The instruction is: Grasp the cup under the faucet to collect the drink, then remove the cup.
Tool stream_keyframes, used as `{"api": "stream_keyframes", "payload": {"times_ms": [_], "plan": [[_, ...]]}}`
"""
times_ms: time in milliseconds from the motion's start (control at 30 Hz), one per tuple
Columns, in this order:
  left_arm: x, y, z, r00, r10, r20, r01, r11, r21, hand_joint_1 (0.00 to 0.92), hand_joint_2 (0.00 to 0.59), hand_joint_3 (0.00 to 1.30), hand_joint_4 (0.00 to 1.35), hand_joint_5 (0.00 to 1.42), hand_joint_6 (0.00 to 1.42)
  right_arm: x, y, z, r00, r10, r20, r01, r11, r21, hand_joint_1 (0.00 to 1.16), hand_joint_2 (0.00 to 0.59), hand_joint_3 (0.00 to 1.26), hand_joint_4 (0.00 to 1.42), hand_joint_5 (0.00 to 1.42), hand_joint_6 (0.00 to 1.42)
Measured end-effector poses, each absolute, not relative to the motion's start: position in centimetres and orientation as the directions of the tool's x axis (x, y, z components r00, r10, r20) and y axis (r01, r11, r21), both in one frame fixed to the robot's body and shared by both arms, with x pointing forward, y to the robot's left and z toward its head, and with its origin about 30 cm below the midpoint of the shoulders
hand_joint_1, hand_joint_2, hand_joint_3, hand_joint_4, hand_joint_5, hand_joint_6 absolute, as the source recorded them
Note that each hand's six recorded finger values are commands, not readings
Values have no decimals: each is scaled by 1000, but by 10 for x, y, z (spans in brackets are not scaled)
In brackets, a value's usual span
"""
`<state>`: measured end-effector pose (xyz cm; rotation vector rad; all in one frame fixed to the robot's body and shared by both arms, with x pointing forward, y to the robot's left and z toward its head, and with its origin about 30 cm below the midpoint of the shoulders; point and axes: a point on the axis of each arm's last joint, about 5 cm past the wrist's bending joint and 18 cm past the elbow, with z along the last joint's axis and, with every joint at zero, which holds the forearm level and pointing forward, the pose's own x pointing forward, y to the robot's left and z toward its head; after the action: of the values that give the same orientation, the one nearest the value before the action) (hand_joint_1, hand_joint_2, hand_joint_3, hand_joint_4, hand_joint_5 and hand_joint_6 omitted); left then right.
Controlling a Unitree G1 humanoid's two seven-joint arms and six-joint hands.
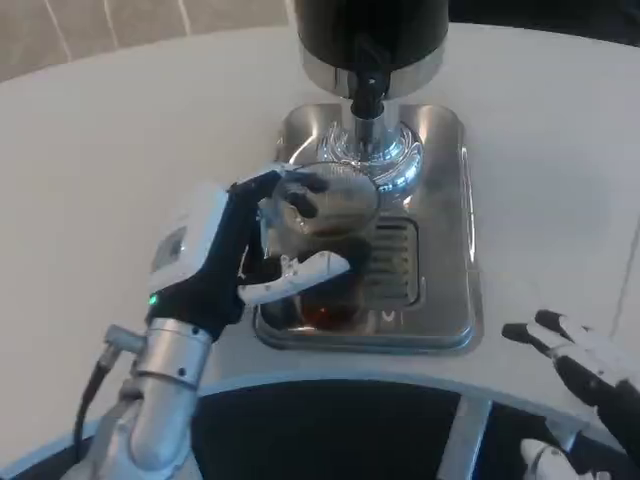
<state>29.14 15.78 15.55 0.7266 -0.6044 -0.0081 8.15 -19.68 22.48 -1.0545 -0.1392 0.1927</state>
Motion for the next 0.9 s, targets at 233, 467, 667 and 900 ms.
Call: {"api": "stream_keyframes", "payload": {"times_ms": [233,467,667,900], "plan": [[280,186,152,838,-218,500,-180,756,630,549,88,953,1116,1355,597,90,-195,231,973,223,56,-58,471,-880,287,531,89,0,0,63],[270,205,155,829,-224,512,-176,766,619,551,78,948,1116,1355,598,97,-190,235,971,230,62,-52,458,-887,279,521,86,0,0,63],[259,217,156,823,-244,513,-155,772,616,559,70,943,1116,1355,610,103,-186,241,969,236,71,-38,429,-902,274,518,84,0,0,63],[245,227,156,818,-268,509,-122,784,609,560,63,943,1116,1355,618,106,-183,244,966,249,65,-42,402,-915,267,517,76,0,0,49]]}}
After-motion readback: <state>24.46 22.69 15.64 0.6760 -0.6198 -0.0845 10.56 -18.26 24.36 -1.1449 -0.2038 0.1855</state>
